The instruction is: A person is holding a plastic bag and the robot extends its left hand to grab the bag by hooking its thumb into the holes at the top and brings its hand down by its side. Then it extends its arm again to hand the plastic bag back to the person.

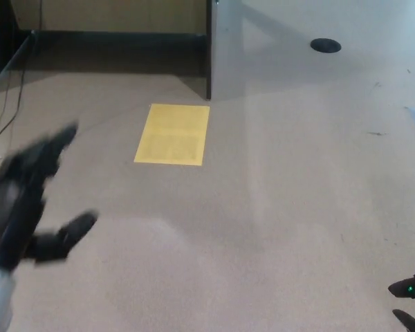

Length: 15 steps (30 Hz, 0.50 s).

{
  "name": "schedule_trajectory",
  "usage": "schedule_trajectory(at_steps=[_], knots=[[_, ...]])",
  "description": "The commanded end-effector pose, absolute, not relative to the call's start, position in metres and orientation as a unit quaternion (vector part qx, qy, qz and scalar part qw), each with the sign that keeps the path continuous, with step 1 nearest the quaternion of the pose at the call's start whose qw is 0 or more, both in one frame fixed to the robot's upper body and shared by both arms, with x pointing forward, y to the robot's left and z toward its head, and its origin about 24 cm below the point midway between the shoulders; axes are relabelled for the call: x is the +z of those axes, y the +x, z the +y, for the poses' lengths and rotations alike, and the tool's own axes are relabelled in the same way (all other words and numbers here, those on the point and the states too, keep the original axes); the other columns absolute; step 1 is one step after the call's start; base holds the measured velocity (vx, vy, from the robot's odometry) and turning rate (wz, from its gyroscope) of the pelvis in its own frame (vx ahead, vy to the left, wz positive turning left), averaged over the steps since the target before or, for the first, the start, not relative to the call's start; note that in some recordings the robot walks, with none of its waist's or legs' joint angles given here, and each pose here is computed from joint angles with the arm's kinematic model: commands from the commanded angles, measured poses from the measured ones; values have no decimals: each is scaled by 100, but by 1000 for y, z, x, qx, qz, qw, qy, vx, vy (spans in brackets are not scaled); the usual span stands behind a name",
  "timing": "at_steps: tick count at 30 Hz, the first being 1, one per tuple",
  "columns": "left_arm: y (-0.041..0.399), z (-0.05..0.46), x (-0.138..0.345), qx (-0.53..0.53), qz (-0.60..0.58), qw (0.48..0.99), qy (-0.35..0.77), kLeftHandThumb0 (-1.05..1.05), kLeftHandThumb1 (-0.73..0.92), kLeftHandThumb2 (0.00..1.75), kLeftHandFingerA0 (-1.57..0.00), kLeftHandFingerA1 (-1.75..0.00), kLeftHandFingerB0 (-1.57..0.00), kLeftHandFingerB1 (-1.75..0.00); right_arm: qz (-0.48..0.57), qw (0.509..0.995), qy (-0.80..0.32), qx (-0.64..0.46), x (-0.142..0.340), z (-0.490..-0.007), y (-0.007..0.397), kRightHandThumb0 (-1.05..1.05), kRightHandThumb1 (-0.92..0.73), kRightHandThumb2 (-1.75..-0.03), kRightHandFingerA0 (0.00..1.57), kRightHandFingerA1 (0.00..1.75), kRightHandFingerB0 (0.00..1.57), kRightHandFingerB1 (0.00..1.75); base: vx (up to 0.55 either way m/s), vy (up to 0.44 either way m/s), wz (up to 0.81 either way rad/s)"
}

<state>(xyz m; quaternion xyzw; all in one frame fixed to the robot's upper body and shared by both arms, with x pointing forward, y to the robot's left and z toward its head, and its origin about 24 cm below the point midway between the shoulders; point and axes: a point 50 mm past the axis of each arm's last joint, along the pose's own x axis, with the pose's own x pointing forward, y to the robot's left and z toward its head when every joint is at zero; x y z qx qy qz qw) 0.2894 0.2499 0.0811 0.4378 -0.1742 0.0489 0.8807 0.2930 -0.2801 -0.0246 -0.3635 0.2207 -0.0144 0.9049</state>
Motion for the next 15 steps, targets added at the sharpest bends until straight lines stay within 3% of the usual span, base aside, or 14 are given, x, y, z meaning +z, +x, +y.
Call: schedule_trajectory(at_steps=[1,11,15], knots=[[250,291,31,104,-105,886,440,-57,72,62,-21,-36,-19,-28,254,891,-375,-19,-42,-287,272,-38,-68,-61,72,50,56,41,0,0,0],[223,317,-14,108,20,882,459,-56,73,62,-19,-34,-17,-27,279,877,-392,-18,-51,-293,259,-39,-68,-60,73,49,58,41,0,0,0],[219,321,-18,106,40,891,439,-55,72,62,-19,-35,-18,-28,306,882,-359,-17,-55,-298,253,-42,-70,-61,58,44,52,39,0,0,0]])
